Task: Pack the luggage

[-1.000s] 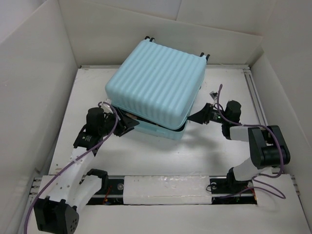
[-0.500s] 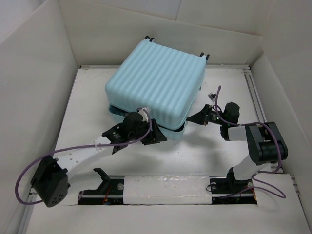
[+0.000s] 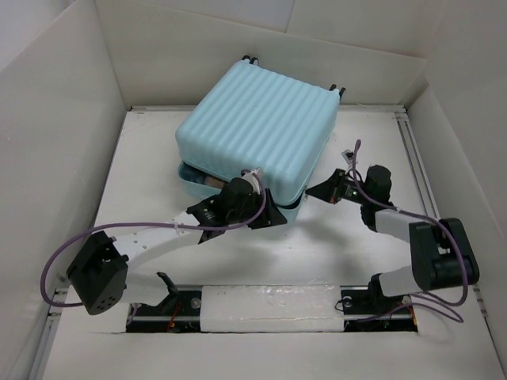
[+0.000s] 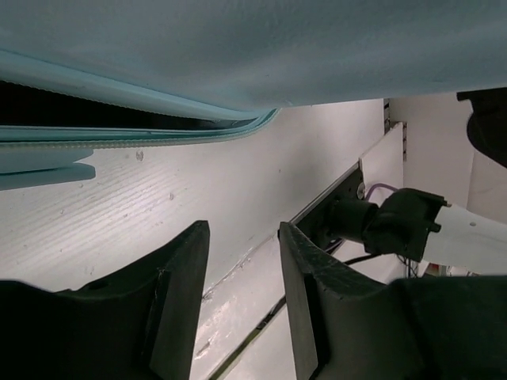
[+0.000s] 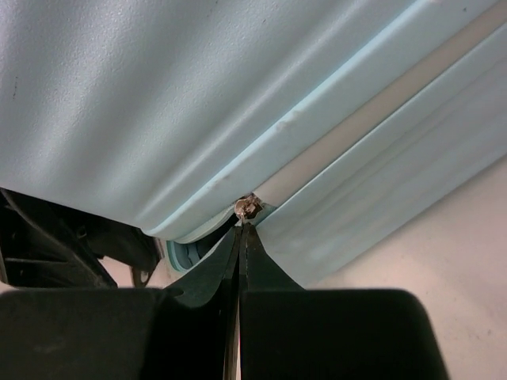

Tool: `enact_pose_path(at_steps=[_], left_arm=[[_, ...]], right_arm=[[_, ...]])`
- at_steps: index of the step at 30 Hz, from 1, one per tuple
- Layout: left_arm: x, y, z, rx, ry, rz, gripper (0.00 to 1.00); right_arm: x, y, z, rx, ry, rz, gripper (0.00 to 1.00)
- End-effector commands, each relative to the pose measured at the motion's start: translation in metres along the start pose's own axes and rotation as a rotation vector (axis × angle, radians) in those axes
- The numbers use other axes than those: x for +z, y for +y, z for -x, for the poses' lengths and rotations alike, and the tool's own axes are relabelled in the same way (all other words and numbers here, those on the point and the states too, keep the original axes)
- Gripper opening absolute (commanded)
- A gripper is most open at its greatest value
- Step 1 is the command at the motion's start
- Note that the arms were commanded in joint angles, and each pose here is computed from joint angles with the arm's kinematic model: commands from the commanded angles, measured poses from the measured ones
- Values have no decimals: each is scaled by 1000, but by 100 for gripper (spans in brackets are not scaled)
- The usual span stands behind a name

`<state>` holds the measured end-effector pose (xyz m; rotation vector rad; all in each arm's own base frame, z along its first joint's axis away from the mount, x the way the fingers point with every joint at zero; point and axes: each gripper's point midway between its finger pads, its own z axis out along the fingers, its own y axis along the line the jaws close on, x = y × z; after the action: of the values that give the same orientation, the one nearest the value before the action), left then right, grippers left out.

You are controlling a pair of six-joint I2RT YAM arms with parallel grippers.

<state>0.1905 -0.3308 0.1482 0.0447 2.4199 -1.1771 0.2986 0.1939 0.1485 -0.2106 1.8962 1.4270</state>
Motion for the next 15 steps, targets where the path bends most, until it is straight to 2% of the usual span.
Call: enact_pose_path(at_steps=[1,2,3,4,9,12,15], left_arm=[[7,-13,22,-25,-76,-27,37],[9,-6,20,-28,-79,-7,37],[8,-2,20,-49,-89,4,35],[8,0,25,-69,-115,20,35],[7,6,29,-92,-152,47,35],[10,0,30,-85,-155,28,35],[14,-2,27,-81,-142,31,35]], right_arm=[[0,3,-16,-53,77,-81,0],[-2,2,-11,-68,71,-119,0],[-8,4,-21,-42,113,-170,0],[-9,5,-29,-81,138,-190,0],[-28,15,-41,-120,149,-364,0],[-40,33,-61,-117,184,-411,0],[-42,68,-80,-102,206,-375,0]])
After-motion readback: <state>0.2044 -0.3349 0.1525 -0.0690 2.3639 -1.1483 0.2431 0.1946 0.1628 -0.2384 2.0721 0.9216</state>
